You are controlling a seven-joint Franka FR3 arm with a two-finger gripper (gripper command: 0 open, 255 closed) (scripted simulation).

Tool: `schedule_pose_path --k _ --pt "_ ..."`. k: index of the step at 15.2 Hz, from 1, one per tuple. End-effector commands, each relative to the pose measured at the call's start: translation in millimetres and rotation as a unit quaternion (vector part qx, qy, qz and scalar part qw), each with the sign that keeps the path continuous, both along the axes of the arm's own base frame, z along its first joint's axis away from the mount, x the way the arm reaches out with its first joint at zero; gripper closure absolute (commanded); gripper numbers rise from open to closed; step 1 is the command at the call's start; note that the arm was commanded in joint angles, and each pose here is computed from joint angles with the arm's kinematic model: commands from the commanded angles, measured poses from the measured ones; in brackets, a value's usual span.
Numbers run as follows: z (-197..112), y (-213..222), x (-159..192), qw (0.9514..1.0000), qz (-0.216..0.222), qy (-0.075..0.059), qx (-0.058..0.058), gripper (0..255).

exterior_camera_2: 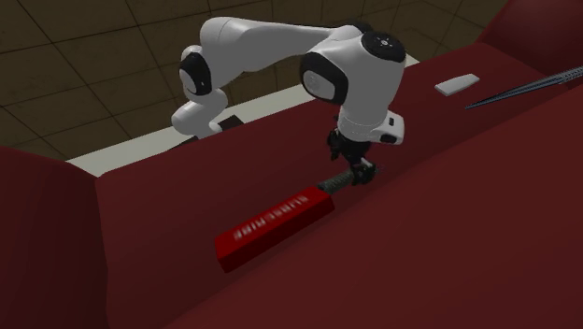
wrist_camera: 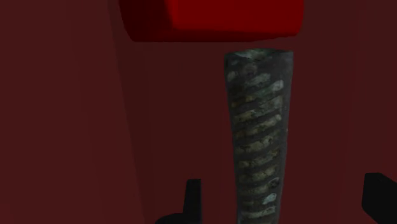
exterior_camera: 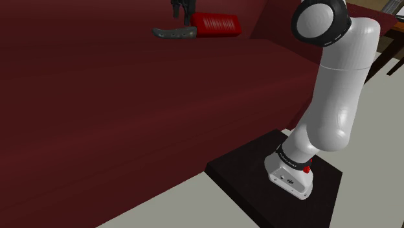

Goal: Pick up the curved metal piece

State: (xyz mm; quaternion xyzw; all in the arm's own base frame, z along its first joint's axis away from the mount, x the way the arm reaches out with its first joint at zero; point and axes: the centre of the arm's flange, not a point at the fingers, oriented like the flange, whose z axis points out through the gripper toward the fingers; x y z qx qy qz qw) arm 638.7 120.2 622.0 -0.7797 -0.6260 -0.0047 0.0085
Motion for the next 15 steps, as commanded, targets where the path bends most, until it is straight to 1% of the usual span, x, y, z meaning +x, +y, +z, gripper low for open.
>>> schedule_pose_path --k 1,7,9,10,15 --pt "-9 12 6 0.9996 0.027 0.002 0.0 0" --pt "-40 12 6 0.9996 0.027 0.002 0.0 0" --pt "-43 12 6 0.9996 0.027 0.002 0.0 0" --pt "-44 12 5 0.9996 0.027 0.002 0.0 255" --pt "-44 11 5 0.9996 0.027 0.002 0.0 255"
